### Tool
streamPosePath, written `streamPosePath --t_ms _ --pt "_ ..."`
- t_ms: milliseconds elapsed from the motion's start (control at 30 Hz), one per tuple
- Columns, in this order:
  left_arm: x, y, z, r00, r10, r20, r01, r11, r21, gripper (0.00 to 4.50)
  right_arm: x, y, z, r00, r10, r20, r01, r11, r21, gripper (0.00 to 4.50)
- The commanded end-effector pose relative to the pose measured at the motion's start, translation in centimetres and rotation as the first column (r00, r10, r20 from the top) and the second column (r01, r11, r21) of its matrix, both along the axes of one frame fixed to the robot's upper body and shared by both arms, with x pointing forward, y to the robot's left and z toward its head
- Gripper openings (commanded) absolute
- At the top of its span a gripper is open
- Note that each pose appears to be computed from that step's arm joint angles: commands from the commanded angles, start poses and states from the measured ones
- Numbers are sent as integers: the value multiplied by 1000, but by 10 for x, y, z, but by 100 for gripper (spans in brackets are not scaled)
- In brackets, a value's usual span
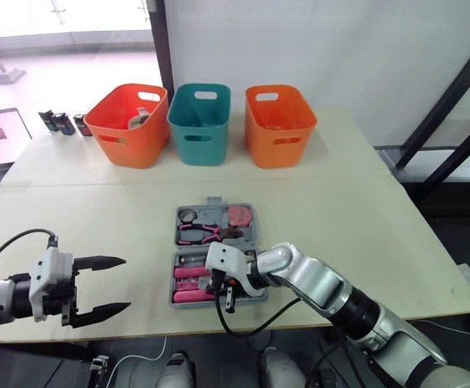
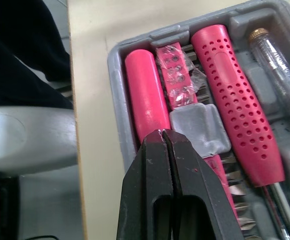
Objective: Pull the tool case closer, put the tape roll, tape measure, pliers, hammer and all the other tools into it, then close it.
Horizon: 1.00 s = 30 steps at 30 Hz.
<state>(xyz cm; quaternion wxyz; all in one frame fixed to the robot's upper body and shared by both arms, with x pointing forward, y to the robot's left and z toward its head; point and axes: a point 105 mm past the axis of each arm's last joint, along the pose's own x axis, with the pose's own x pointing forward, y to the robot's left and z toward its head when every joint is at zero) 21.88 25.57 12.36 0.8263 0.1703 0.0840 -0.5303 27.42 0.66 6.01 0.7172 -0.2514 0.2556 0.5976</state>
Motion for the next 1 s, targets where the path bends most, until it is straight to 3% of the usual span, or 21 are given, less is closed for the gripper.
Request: streamPosePath --t_ms 33,200,300,500,633,733,833,967,1000 --pt "0 -1 3 1000 1 20 -1 1000 2 450 -4 -11 -21 999 -26 -48 22 996 -86 4" --pt "0 -1 3 1000 3 21 -3 1000 4 450 -7 -11 -25 999 -19 -48 14 994 -107 4" --pt "1 -1 3 1000 6 22 -6 1000 4 450 -8 1 -8 1000 19 -16 -19 1000 -14 4" --pt "17 -5 2 996 80 49 -79 996 -28 450 -15 18 73 988 125 95 -146 953 266 4" --pt "44 -11 -3 980 196 38 -192 977 -93 450 -3 -4 116 994 33 101 -69 921 383 4" --pt "53 -19 -14 980 201 -6 -201 976 -84 368 35 -40 110 976 -186 115 139 933 332 0" --pt "72 -26 -21 970 244 -17 -245 966 -87 221 69 -89 82 908 -392 145 367 914 173 0" --pt "95 -31 -36 952 306 -27 -307 950 -52 11 85 -129 62 854 -498 150 493 867 67 0" --pt "98 -32 -39 950 311 -26 -312 949 -47 5 87 -131 60 852 -504 143 500 864 63 0"
